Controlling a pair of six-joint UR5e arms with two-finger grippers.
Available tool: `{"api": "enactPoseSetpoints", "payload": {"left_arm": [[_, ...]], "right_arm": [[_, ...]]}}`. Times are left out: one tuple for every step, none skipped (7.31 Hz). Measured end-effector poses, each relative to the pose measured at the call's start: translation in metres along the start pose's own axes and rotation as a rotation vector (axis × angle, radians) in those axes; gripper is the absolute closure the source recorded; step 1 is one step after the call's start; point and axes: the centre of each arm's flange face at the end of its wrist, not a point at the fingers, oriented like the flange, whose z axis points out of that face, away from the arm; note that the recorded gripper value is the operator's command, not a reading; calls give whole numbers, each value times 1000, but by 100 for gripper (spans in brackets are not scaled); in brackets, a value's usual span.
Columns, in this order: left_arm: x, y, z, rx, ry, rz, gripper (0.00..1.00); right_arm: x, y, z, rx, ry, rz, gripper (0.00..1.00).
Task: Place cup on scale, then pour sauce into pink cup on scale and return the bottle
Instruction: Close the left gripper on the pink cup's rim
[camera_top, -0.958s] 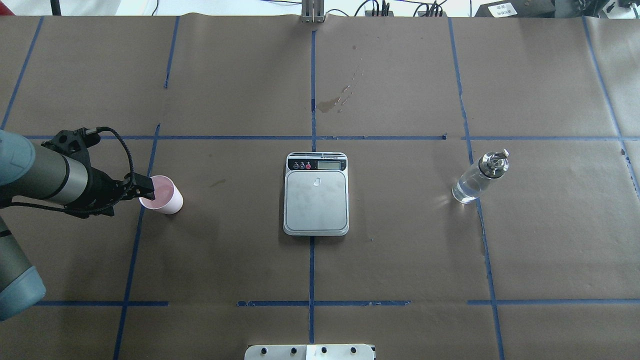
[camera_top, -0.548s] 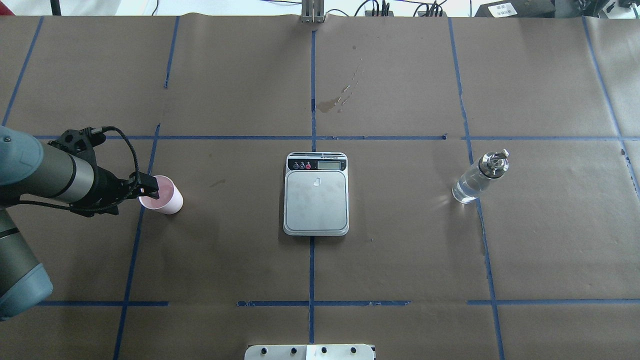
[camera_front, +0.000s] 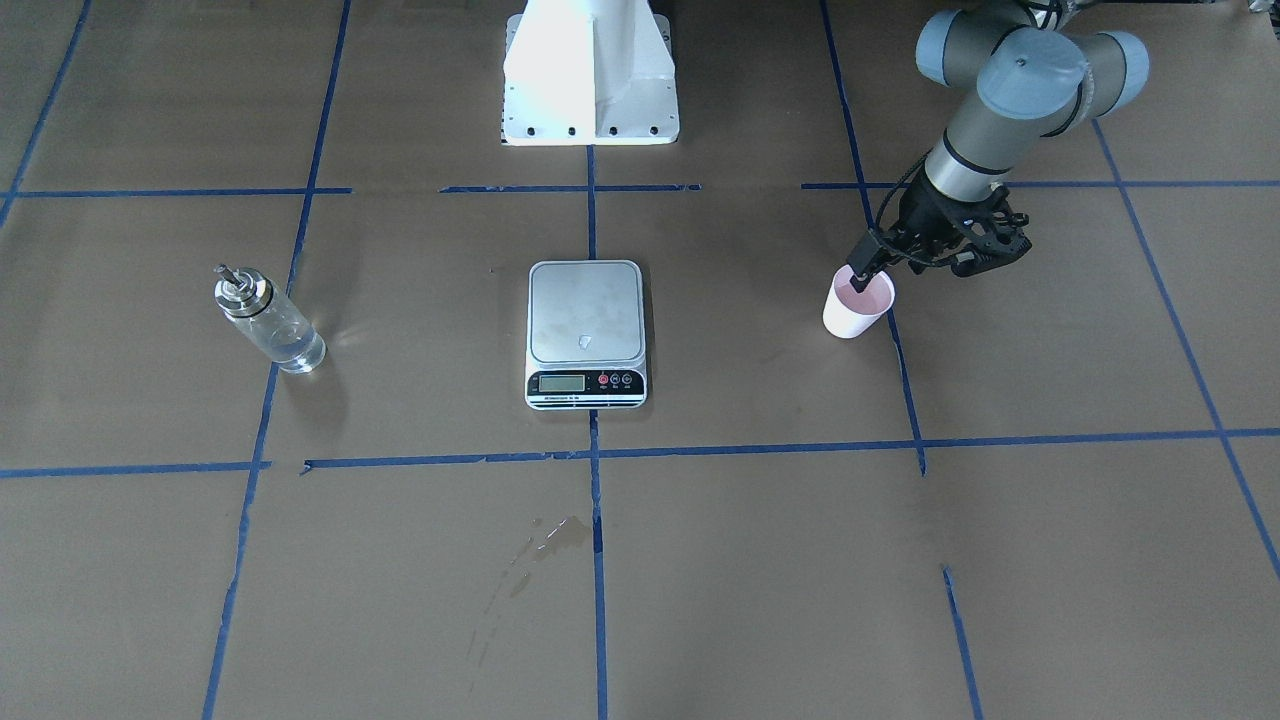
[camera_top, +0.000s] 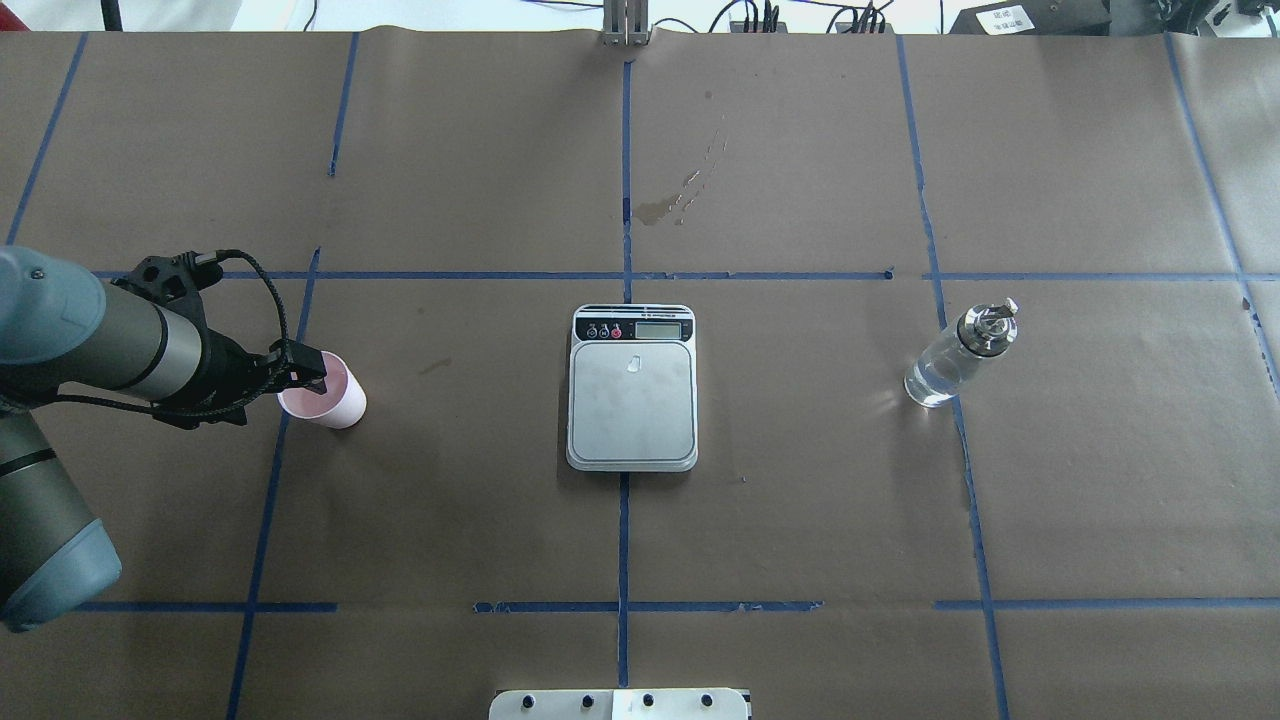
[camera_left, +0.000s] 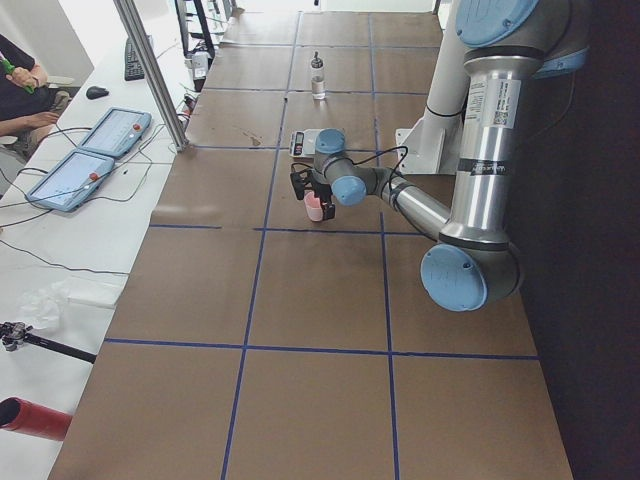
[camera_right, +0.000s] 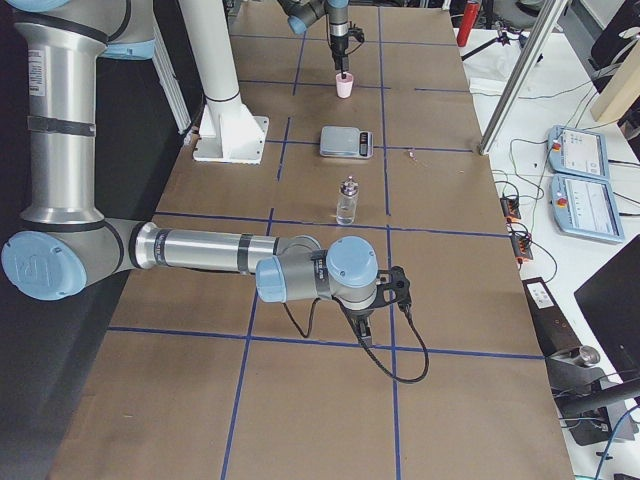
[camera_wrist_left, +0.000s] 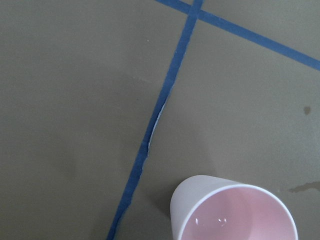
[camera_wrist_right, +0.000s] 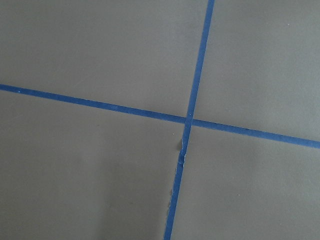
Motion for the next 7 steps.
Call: {"api": "enactPoseSetpoints", "payload": {"left_arm": [[0, 0, 1, 0, -1, -2, 19], [-1, 0, 2, -1, -3, -2, 20], [-1, 0, 3, -1, -5, -3, 21], [-1, -1, 5, -2, -7, -4, 25], [1, -2, 7, -2, -8, -4, 39], [2, -2, 8, -3, -8, -5, 53], [3, -2, 8, -3, -7, -4, 76]], "right_arm": [[0, 0, 0, 0, 0, 0, 0], [0, 0, 0, 1, 0, -1, 0], [0, -1, 0, 1, 0, -1, 0], [-1, -1, -1, 2, 0, -2, 0], [-1, -2, -1, 2, -2, -3, 0], [-2, -2, -1, 3, -4, -3, 0], [-2, -2, -1, 3, -6, -4, 0]]}}
